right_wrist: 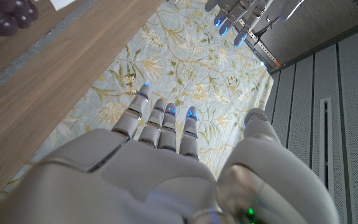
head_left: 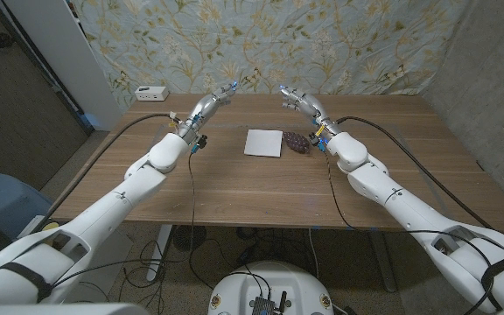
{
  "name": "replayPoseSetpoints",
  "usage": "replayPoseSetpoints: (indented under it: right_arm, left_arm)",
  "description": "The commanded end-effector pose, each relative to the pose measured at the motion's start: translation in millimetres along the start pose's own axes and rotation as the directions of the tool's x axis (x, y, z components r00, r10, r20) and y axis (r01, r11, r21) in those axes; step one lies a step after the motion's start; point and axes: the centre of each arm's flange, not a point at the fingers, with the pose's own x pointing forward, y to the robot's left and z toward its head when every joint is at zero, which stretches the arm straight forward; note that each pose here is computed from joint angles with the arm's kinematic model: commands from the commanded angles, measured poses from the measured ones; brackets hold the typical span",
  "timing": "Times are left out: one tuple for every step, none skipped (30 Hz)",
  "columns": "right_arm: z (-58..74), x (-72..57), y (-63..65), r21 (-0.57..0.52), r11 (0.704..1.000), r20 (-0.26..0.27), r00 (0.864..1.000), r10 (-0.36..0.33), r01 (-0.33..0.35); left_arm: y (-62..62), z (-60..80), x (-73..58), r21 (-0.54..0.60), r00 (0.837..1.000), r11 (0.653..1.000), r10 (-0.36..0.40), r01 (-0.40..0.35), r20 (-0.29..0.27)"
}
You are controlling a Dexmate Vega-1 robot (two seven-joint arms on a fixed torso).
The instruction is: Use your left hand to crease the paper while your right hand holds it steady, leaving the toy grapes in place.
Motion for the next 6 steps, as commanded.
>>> replayPoseSetpoints:
  right_arm:
    - [4.2, -17.4, -13.9, 0.009, 0.989, 0.012, 0.989, -0.15, 0.15]
    - [4.4, -19.7, -13.1, 0.013, 0.988, 0.017, 0.988, -0.155, 0.155]
    - [4.6, -22.0, -11.5, 0.011, 0.987, 0.02, 0.987, -0.159, 0.158]
    - [4.6, -24.5, -9.6, 0.013, 0.986, 0.022, 0.986, -0.166, 0.166]
    - [4.1, -27.0, -7.8, 0.014, 0.986, 0.023, 0.985, -0.169, 0.169]
    - [3.7, -29.5, -6.2, 0.018, 0.984, 0.022, 0.984, -0.176, 0.175]
  left_arm:
    - [23.2, -22.9, -20.6, -0.079, 0.997, 0.994, 0.071, -0.074, -0.036]
    - [25.1, -25.7, -20.7, -0.086, 0.996, 0.993, 0.072, -0.075, -0.044]
    - [26.6, -28.5, -20.7, -0.093, 0.996, 0.992, 0.076, -0.08, -0.052]
    - [27.6, -31.0, -20.7, -0.102, 0.995, 0.991, 0.086, -0.092, -0.059]
    - [28.2, -33.0, -20.4, -0.115, 0.994, 0.988, 0.094, -0.101, -0.062]
    - [28.6, -34.4, -20.3, -0.128, 0.993, 0.986, 0.097, -0.105, -0.064]
